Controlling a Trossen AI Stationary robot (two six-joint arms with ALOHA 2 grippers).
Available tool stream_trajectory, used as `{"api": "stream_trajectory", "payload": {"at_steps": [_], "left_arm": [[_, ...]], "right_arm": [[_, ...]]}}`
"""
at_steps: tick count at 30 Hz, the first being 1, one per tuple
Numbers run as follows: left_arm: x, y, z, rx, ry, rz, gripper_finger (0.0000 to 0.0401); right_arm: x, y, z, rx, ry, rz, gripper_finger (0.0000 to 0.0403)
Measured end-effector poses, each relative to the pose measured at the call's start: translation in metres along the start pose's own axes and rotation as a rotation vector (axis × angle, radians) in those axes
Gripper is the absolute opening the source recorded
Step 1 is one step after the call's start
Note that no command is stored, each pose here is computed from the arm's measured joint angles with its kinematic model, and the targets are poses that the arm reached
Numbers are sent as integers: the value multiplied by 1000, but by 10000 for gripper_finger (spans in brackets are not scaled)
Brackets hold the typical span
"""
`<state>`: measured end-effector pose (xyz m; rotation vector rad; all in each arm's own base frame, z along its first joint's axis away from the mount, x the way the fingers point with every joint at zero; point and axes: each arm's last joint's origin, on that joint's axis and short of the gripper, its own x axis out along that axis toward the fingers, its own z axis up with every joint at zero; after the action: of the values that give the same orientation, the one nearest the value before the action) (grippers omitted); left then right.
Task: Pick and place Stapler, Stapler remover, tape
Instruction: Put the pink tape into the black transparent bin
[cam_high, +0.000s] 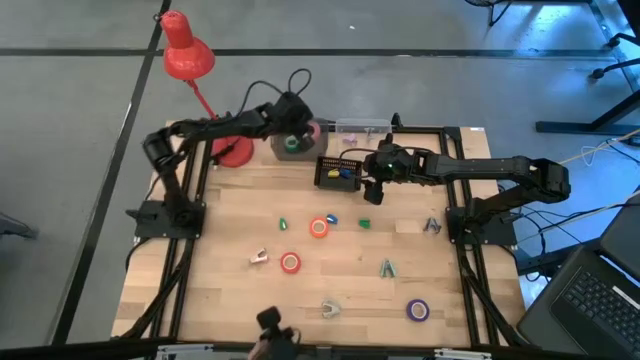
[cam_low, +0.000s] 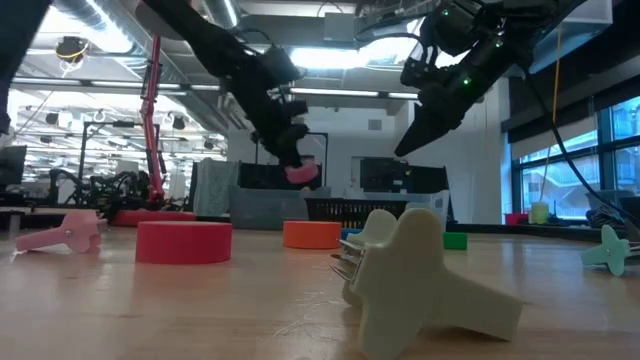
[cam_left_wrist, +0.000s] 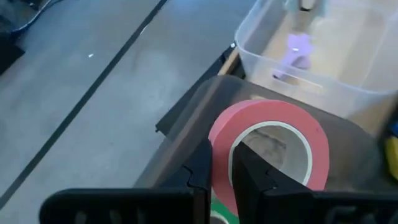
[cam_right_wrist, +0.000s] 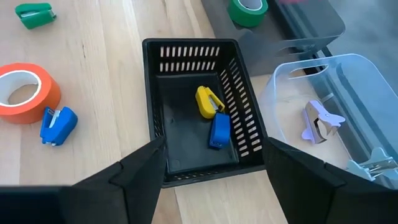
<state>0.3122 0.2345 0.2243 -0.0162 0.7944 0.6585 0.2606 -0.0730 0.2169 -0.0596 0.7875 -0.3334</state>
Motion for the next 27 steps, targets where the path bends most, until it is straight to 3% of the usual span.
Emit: {"api": "stream_trajectory", "payload": {"at_steps": [11, 21, 27], "left_arm": [[62, 8, -13, 0, 132, -17, 28], [70, 18, -27, -86, 203, -86, 30], [70, 17, -27, -91, 202, -108, 119]], "right_arm": [[0, 0, 0, -4, -3, 0, 266], [0, 0, 1, -5, -10, -1, 266], [0, 0, 1, -5, -14, -1, 266]]}}
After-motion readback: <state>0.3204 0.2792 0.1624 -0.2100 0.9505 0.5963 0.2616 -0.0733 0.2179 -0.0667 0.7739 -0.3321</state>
